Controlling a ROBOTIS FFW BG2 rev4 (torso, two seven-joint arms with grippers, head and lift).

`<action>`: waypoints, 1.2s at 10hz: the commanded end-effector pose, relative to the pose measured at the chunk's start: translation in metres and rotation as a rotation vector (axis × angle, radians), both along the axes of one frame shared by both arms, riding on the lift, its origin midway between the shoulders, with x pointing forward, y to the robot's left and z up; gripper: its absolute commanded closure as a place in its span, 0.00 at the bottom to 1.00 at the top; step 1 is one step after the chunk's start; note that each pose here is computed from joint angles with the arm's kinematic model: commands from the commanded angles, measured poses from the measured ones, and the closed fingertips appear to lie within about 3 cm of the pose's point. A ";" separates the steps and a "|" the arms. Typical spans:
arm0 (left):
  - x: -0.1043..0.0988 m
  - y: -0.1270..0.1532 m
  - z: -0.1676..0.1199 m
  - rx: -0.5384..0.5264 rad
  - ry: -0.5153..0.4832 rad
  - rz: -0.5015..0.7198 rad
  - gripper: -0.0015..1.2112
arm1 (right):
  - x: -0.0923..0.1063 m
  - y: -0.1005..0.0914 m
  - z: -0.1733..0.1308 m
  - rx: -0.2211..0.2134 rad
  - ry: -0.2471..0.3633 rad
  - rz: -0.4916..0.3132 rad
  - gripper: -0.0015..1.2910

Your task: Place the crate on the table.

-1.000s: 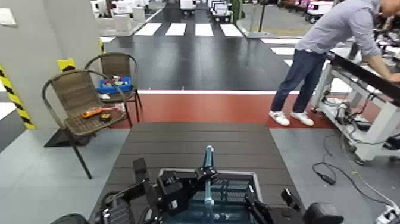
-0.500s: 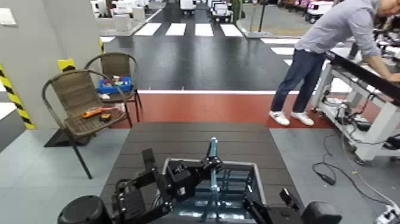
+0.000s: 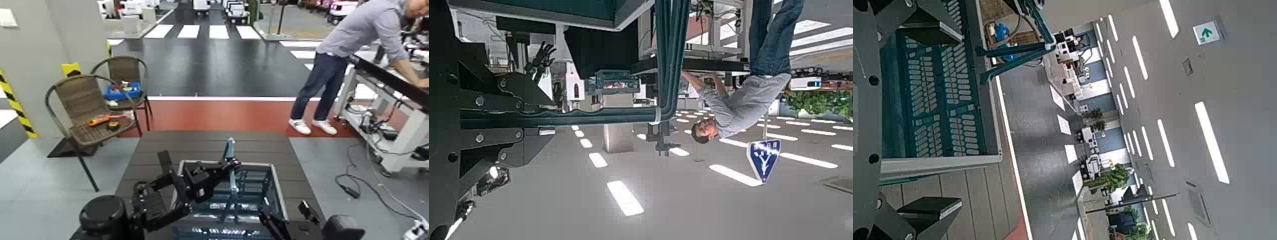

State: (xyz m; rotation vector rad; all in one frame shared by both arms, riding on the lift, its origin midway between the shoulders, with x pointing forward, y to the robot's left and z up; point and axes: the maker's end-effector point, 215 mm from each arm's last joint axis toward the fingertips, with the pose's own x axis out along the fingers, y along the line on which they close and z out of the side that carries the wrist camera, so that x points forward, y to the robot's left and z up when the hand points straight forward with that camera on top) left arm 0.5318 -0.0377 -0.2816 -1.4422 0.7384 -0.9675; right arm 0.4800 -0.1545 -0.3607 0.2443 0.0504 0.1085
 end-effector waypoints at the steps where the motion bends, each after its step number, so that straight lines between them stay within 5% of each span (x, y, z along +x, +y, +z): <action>1: 0.015 -0.006 -0.007 0.027 -0.012 0.000 0.94 | 0.001 0.002 0.000 0.002 0.000 0.003 0.12; 12: 0.041 -0.007 -0.020 0.052 0.011 0.003 0.94 | 0.003 0.004 0.003 0.007 -0.012 0.008 0.12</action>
